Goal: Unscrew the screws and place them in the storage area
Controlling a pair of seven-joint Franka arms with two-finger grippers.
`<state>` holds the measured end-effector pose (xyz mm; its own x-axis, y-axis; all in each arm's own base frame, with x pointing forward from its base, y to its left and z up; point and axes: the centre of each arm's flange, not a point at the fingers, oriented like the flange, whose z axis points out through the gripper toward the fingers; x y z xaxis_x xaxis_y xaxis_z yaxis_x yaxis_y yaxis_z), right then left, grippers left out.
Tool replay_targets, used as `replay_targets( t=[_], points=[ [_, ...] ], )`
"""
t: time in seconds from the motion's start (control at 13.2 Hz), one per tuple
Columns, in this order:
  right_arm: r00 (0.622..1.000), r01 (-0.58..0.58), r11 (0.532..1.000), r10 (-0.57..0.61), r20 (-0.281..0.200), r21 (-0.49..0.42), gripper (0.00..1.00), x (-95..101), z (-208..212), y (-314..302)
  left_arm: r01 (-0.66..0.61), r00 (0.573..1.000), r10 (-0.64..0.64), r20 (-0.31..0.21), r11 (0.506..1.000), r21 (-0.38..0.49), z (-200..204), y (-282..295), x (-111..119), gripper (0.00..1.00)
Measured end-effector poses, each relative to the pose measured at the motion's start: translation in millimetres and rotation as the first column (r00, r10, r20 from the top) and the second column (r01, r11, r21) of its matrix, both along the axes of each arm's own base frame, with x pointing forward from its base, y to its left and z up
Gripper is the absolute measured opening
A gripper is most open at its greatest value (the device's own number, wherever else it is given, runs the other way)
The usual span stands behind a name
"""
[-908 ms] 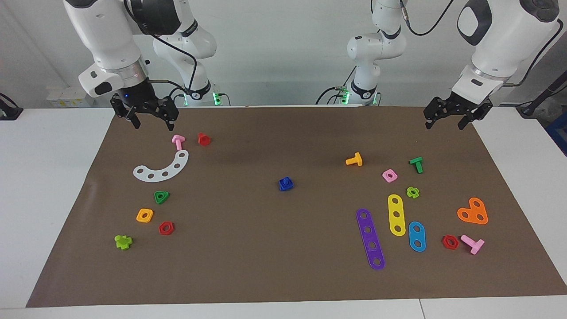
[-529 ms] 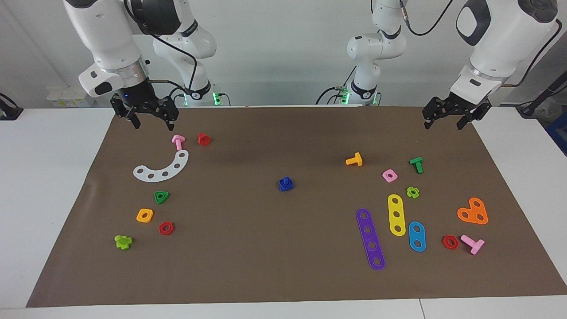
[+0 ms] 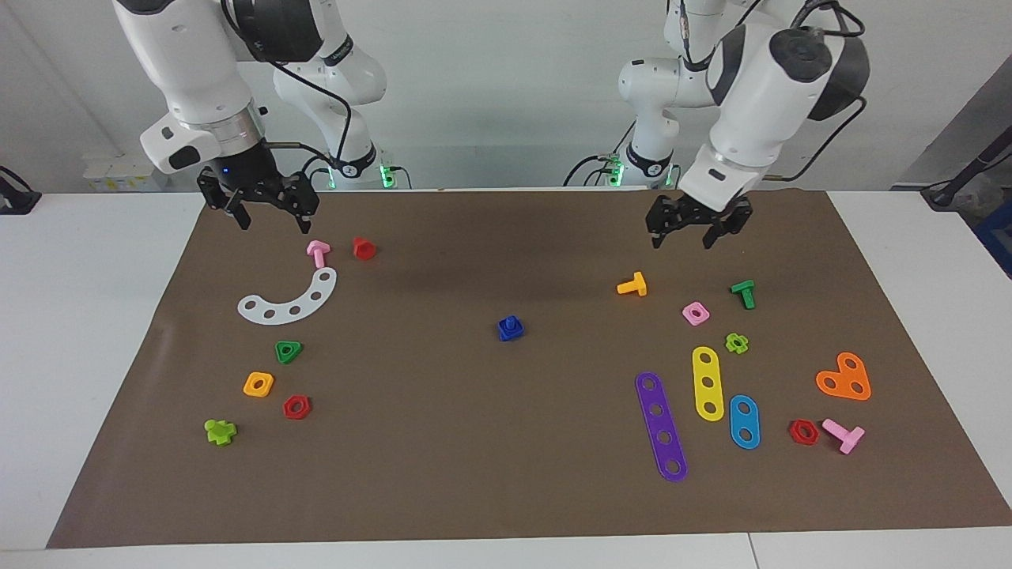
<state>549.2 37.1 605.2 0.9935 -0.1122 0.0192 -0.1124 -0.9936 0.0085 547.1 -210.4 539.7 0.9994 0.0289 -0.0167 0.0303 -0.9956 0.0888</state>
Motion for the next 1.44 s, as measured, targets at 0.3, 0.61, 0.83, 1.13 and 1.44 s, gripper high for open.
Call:
replay_targets(
  t=[0.3, 0.61, 0.83, 1.13, 1.44],
  points=[
    [1.000, 0.000, 1.000, 0.000, -0.001, 0.000, 1.00, -0.1, -0.1, 0.0, -0.191, 0.981, 0.193, 0.016, 0.977, -0.096, -58.5, -99.1, 5.4, 0.86],
    [1.000, 0.000, 1.000, 0.000, -0.001, 0.000, 1.00, -0.1, -0.1, 0.0, -0.353, 0.936, 0.351, -0.037, 0.929, -0.112, -125.7, -172.0, -4.4, 0.80],
    [1.000, 0.000, 1.000, 0.000, -0.001, 0.000, 1.00, -0.1, -0.1, -0.1, -0.394, 0.919, 0.390, -0.067, 0.914, -0.090, -176.7, -204.6, -12.5, 0.76],
    [1.000, 0.002, 1.000, -0.002, -0.001, 0.000, 1.00, 0.0, -0.1, -1.3, -0.370, 0.929, 0.368, -0.037, 0.927, -0.059, -197.8, -209.8, -11.8, 0.71],
    [1.000, 0.002, 1.000, -0.002, -0.002, 0.000, 1.00, 0.0, -0.5, -1.3, -0.355, 0.935, 0.353, -0.041, 0.934, -0.043, -212.7, -216.6, -18.6, 0.68]
  ],
)
